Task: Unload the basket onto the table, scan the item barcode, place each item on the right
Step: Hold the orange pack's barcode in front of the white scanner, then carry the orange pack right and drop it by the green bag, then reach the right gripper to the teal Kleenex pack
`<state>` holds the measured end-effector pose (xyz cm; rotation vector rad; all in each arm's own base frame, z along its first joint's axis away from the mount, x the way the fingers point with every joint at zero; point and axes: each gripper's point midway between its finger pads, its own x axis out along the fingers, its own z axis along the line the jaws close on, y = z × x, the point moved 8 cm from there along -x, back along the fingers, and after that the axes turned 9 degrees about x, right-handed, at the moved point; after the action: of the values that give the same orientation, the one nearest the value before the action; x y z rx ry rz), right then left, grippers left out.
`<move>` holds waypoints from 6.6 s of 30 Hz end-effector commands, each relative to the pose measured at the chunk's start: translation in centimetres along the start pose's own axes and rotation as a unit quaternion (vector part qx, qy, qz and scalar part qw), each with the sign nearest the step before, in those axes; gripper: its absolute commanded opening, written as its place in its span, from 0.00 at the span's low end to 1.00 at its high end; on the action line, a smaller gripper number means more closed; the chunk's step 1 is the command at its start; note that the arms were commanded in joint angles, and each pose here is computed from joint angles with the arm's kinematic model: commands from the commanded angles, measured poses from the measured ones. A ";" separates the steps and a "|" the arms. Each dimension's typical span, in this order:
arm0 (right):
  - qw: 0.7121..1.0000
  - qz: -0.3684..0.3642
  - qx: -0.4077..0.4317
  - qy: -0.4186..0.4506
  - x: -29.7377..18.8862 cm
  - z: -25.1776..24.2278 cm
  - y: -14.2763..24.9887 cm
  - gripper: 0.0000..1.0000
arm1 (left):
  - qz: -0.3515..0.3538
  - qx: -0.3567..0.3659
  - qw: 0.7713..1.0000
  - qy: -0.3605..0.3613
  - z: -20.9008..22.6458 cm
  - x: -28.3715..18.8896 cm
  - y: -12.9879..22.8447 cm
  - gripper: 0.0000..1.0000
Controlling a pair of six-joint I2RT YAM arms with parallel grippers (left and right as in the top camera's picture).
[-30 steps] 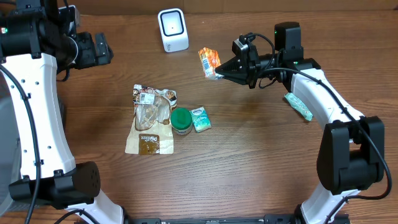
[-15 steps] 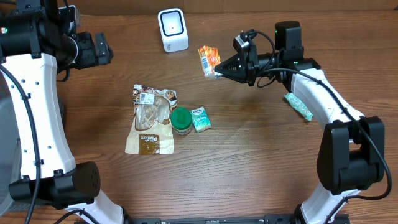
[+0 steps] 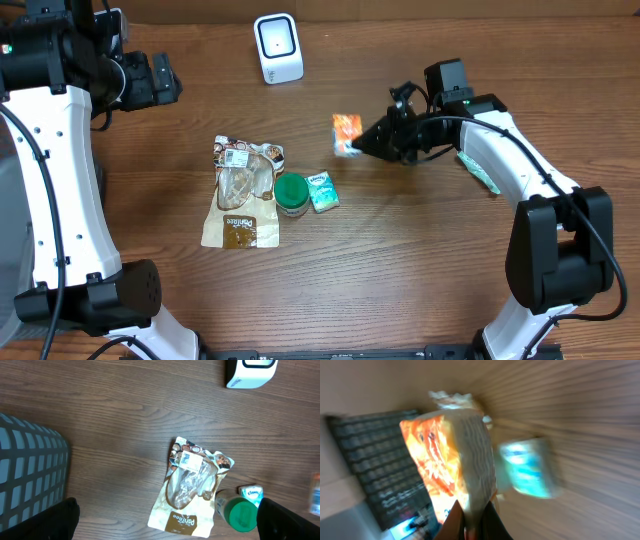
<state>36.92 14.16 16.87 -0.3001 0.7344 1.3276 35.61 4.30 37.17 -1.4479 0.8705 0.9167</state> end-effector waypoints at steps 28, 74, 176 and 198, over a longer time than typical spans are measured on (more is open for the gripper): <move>0.601 -0.480 -0.522 0.369 9.4 20.4 -9.7 0.04 | 0.003 0.006 1.000 0.002 0.0 0.2 0.0 1.00; 0.724 -0.416 -0.520 0.181 1.1 24.0 -5.4 0.04 | 0.003 0.005 1.000 0.002 0.0 0.3 0.0 1.00; 0.966 0.001 -0.091 0.243 7.4 0.4 3.2 0.45 | 0.003 0.006 1.000 0.002 0.0 0.3 0.0 1.00; 0.977 -0.011 -0.043 0.208 10.7 -3.0 3.7 0.38 | 0.003 0.006 1.000 0.002 0.0 0.3 0.0 1.00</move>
<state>33.12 21.38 8.45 -0.6829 1.0342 1.2912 35.61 4.30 37.17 -1.4479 0.8705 0.9167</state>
